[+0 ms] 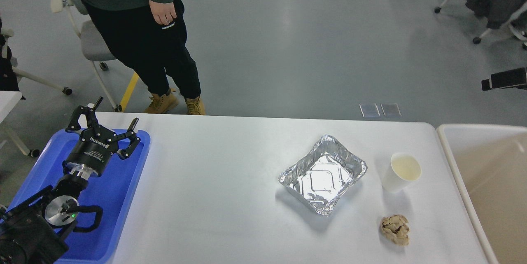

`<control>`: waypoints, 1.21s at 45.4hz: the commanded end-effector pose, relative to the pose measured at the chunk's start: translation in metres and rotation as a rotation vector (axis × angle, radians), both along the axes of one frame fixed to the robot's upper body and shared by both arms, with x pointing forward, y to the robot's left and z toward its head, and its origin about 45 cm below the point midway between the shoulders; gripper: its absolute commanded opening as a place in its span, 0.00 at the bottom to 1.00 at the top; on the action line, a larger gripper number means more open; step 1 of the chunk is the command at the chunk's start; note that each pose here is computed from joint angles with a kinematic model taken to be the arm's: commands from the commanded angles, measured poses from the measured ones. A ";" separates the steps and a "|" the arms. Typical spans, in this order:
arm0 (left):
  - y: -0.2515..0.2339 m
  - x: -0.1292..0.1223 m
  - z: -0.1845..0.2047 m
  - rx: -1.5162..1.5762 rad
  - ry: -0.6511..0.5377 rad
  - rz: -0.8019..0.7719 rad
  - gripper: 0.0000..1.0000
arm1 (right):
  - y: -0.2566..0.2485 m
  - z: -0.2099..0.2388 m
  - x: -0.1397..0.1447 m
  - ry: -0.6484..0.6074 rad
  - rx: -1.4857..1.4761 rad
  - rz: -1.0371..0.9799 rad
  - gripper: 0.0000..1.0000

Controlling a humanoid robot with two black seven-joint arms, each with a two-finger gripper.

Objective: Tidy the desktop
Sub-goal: 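Raise the right gripper up and away over the beige bin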

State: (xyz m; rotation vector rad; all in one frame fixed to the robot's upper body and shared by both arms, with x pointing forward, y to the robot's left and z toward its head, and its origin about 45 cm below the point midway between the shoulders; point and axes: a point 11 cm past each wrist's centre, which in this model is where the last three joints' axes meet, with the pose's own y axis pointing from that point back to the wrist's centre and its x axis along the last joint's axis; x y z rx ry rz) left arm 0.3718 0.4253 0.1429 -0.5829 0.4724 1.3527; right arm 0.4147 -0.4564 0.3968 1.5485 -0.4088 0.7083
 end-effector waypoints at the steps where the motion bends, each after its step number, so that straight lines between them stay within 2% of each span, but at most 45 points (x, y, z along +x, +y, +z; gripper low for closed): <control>1: 0.000 0.000 0.000 0.000 0.000 0.000 0.99 | 0.040 0.036 0.022 0.032 -0.209 0.089 1.00; 14: 0.000 -0.001 -0.001 -0.001 0.001 0.002 0.99 | 0.065 0.021 0.017 0.119 -0.249 0.150 1.00; 22: 0.000 -0.001 -0.001 -0.001 0.001 0.002 0.99 | 0.078 -0.001 -0.010 0.265 -0.189 0.165 1.00; 29: 0.000 -0.001 -0.001 -0.001 0.001 0.002 0.99 | 0.075 -0.006 -0.036 0.393 -0.053 0.078 1.00; 46: 0.000 0.000 0.000 -0.001 0.000 0.001 0.99 | 0.042 -0.027 -0.064 0.490 0.117 -0.146 1.00; 55: 0.000 -0.001 -0.001 -0.001 0.001 0.002 0.99 | 0.042 -0.030 -0.066 0.497 0.157 -0.175 1.00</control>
